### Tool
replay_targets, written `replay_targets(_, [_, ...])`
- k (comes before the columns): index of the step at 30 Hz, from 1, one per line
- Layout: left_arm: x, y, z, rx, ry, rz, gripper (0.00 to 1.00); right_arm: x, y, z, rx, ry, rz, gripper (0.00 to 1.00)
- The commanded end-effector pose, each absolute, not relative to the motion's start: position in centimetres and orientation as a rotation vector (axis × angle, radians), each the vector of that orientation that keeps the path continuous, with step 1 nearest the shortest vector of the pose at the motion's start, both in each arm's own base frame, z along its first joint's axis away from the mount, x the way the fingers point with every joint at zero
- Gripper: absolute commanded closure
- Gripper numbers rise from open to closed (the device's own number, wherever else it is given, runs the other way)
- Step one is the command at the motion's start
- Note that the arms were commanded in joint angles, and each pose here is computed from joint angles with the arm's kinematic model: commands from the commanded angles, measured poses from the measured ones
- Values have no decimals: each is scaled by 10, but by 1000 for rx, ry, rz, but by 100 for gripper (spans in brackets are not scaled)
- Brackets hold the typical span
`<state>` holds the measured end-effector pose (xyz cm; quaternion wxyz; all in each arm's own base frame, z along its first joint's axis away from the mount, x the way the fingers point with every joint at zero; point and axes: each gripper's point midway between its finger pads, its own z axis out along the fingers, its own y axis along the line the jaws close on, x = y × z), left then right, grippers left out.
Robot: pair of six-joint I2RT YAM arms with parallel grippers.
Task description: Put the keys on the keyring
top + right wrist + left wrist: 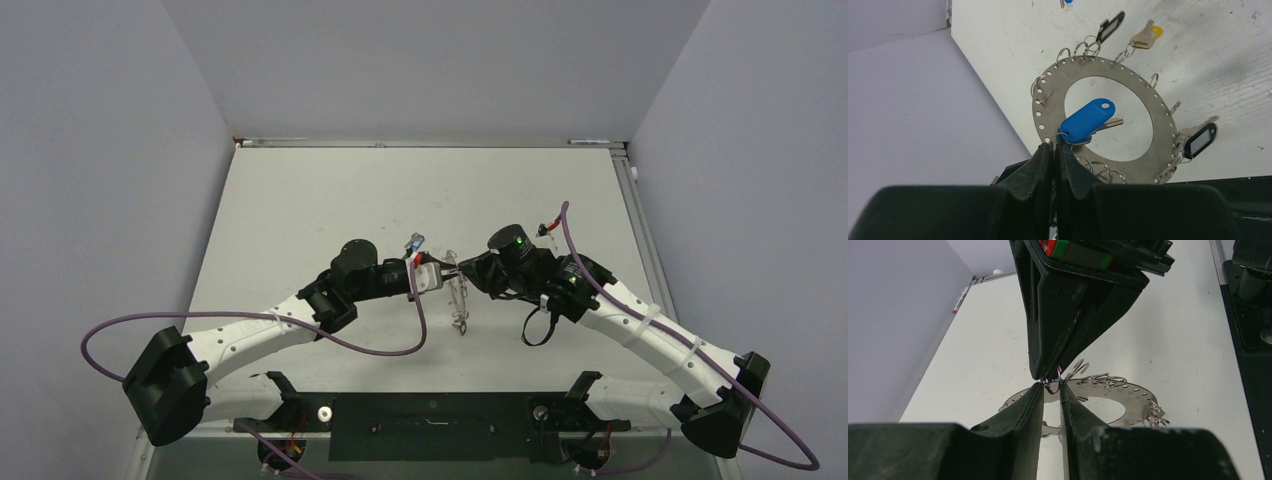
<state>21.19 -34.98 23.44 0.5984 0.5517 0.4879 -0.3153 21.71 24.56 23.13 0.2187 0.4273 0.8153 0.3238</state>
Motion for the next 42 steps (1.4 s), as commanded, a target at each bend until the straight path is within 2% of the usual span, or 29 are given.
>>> replay_targets(1, [216, -357, 266, 1223, 1046, -714, 87, 220, 258, 251, 1197, 2209, 1036, 95])
replay_targets(7, [225, -353, 265, 1188, 1070, -652, 100, 217, 270, 252, 1177, 2240, 1090, 95])
replay_targets(17, [226, -346, 273, 1162, 1086, -617, 100, 220, 270, 256, 1140, 2184, 1149, 95])
replay_targets(18, [226, -345, 274, 1169, 1087, -614, 100, 222, 268, 257, 1127, 2159, 1163, 92])
replay_targets(20, [223, -343, 275, 1179, 1081, -614, 100, 225, 264, 263, 1102, 2104, 1189, 76])
replay_targets(22, [220, -342, 276, 1186, 1071, -622, 100, 228, 259, 270, 1075, 2059, 1188, 57])
replay_targets(24, [217, -341, 276, 1192, 1070, -630, 100, 231, 252, 277, 1059, 2022, 1171, 31])
replay_targets(25, [216, -341, 276, 1192, 1070, -632, 100, 232, 250, 280, 1050, 2011, 1164, 25])
replay_targets(27, [216, -340, 277, 1191, 1073, -635, 100, 235, 243, 285, 1026, 1982, 1136, 20])
replay_targets(42, [202, -326, 285, 1135, 1242, -737, 100, 247, 184, 323, 623, 1702, 872, 26])
